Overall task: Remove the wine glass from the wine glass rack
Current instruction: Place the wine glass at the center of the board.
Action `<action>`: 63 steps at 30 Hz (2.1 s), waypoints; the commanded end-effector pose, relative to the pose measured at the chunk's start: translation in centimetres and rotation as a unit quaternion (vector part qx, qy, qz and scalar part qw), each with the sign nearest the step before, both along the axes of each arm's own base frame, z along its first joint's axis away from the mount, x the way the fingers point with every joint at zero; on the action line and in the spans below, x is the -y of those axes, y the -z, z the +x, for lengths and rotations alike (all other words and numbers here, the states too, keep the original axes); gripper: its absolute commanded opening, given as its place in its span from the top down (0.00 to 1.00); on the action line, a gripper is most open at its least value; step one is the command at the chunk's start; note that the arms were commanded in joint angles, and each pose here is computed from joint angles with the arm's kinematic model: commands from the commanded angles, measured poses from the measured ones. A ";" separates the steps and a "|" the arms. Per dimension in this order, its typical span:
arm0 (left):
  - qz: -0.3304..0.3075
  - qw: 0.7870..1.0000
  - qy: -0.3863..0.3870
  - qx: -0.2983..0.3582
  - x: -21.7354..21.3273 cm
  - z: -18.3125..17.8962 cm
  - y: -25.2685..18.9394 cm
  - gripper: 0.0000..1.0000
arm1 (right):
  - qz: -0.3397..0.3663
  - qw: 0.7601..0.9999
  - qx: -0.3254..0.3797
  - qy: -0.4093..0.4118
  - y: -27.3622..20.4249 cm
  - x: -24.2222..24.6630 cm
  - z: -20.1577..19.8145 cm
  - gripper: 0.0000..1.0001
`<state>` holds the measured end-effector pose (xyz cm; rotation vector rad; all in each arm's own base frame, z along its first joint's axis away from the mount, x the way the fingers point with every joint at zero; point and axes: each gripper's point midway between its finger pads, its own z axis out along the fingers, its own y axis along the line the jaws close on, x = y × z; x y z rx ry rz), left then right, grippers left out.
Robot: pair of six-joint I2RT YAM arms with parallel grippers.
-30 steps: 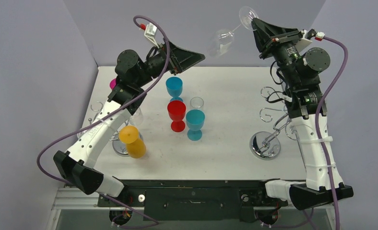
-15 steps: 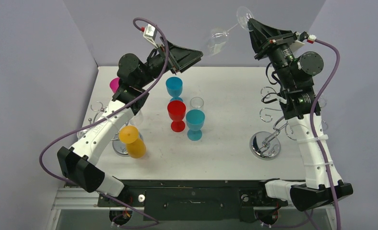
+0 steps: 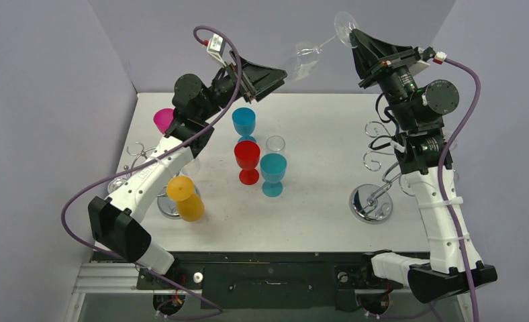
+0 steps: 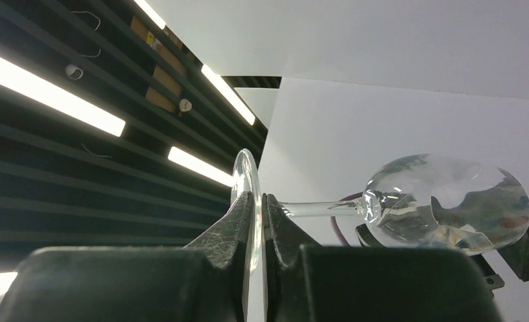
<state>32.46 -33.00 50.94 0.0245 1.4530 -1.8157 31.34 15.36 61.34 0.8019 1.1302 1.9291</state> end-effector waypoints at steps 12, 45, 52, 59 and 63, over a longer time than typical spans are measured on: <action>-0.104 0.988 0.059 0.094 -1.0 -4.0 -6.3 0.32 | 0.042 0.995 0.069 -0.054 -2.6 -0.4 -3.3 1.00; 0.019 0.995 -0.033 0.097 -1.2 -8.0 -7.2 1.00 | -0.156 0.985 0.068 0.008 1.0 -0.7 -4.9 0.95; 0.090 0.989 -0.065 0.094 -1.2 -8.1 -5.5 1.00 | -0.252 0.965 0.044 0.056 3.5 0.2 -5.1 0.76; 0.124 0.983 -0.107 0.087 -2.2 -7.8 -4.5 1.00 | -0.304 0.951 0.027 0.055 6.7 0.0 -4.5 0.56; 0.152 0.978 -0.124 0.077 -2.5 -7.4 -3.4 1.00 | -0.330 0.942 0.018 0.061 8.1 0.3 -4.4 0.50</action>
